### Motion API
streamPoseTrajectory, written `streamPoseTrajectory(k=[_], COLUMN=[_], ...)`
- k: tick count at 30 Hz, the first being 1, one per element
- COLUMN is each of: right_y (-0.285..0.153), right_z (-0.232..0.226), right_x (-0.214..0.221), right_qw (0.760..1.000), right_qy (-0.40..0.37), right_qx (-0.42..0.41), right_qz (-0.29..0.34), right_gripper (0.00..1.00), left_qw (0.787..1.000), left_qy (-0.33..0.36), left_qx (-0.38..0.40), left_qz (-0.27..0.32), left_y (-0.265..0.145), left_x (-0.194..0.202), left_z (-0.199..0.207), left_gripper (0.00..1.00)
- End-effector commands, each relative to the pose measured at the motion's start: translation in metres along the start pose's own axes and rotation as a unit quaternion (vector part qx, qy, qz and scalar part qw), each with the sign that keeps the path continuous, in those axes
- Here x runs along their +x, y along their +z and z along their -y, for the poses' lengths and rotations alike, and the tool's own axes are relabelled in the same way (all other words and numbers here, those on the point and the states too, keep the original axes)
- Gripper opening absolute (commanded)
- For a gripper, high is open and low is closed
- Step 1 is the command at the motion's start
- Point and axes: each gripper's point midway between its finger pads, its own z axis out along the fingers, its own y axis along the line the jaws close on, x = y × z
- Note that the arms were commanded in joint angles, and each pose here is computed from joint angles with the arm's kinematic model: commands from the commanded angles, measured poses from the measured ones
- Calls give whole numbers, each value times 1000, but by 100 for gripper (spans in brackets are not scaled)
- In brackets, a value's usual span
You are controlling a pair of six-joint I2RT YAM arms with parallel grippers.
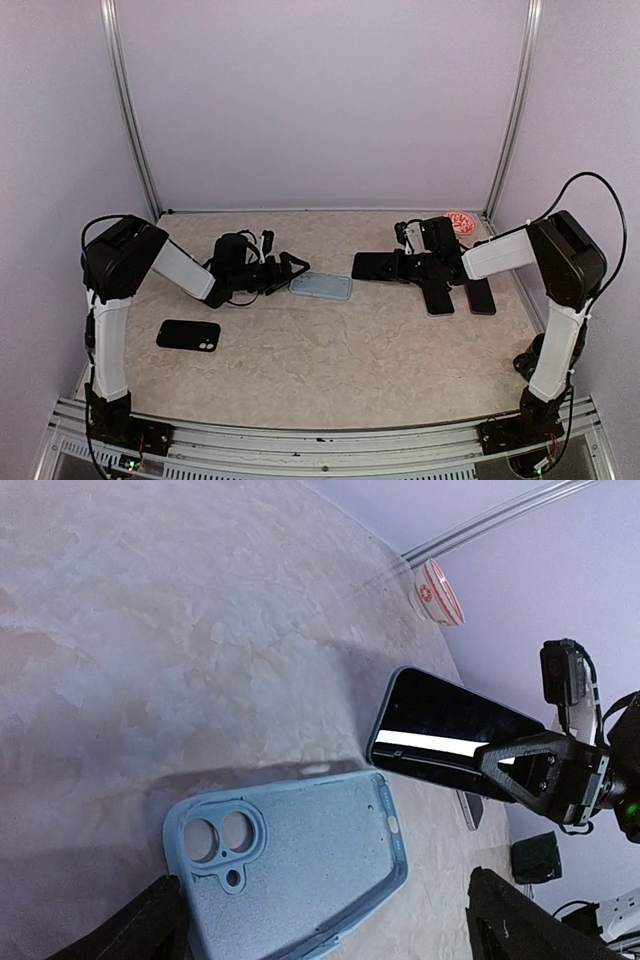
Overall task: Put the phone into the phone case
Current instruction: Move the phone case to the center of the board.
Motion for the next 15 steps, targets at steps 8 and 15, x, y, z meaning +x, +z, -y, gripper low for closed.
streamPoseTrajectory(k=[8,15], right_y=[-4,-22], right_z=[-23,-24], right_x=[0,6], right_qw=[997,999], right_qy=[-4,-1], right_qx=[-72,-52], right_qz=[-3,2], right_gripper=[0,0], left_qw=[1000,999], left_qy=[-19,-29], left_qx=[12,17], left_qz=[2,6], left_y=[-10,-21], left_x=[14,26], left_z=[14,29], left_gripper=[95,95])
